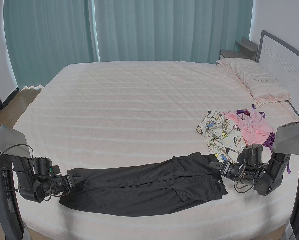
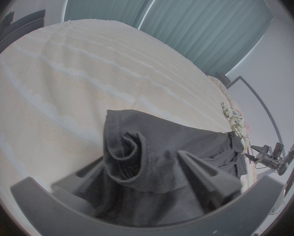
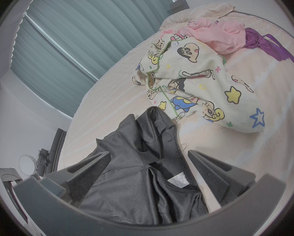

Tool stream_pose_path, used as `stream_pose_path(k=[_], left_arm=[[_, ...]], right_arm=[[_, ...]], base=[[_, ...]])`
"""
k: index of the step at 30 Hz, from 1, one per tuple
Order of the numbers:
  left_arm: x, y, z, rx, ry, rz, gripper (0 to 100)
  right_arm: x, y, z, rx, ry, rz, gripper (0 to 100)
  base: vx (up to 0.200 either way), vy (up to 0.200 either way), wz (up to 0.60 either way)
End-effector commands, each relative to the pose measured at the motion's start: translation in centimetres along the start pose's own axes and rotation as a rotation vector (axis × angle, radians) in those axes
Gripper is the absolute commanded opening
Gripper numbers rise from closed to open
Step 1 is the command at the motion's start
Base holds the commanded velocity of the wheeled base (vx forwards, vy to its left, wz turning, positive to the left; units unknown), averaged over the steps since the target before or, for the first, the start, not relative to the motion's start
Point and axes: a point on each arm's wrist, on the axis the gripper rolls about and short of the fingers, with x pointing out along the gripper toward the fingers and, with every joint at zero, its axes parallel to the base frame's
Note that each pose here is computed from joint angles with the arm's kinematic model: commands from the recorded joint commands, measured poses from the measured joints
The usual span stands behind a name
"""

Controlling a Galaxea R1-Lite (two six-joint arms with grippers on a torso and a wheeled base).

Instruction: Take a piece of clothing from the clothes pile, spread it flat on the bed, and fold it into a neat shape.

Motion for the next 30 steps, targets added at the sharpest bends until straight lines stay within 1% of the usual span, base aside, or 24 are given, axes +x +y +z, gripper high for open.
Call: stream_pose_path(k=[1, 3, 5, 10, 12, 16, 23, 26, 30], left_arm=[[0.1, 0.2, -0.4, -0.001, 0.011, 0.024, 0], [0.0, 0.2, -0.4, 0.009, 0.005, 0.038, 0], [-0.8, -0.3, 0.4, 0.023, -0.024, 0.053, 0], [-1.3, -0.2, 0.9, 0.016, -0.037, 0.074, 0], [-1.7, 0.5, 1.3, 0.0, -0.051, 0.093, 0], [-2.8, 0.7, 2.1, -0.01, -0.087, 0.106, 0], [-5.0, 1.7, 4.0, -0.055, -0.12, 0.145, 0], [-6.3, 2.4, 5.2, -0.078, -0.157, 0.171, 0], [-7.3, 3.3, 6.5, -0.111, -0.176, 0.202, 0]], right_arm=[[0.0, 0.0, 0.0, -0.001, 0.0, 0.002, 100], [0.0, 0.0, 0.0, -0.001, 0.001, 0.001, 100], [0.0, 0.0, 0.0, -0.001, 0.0, 0.0, 100], [-0.1, 0.0, 0.0, -0.001, -0.001, 0.0, 100], [-0.1, 0.0, 0.0, -0.001, -0.001, 0.0, 100], [-0.1, 0.0, 0.0, -0.001, -0.001, 0.0, 100], [0.0, 0.1, -0.1, -0.001, 0.002, 0.002, 100], [0.0, 0.1, -0.1, 0.0, 0.001, 0.001, 100], [0.0, 0.1, -0.1, 0.0, 0.001, 0.001, 100]], base=[[0.0, 0.0, 0.0], [0.0, 0.0, 0.0], [0.0, 0.0, 0.0], [0.0, 0.0, 0.0], [0.0, 0.0, 0.0], [0.0, 0.0, 0.0], [0.0, 0.0, 0.0], [0.0, 0.0, 0.0], [0.0, 0.0, 0.0]])
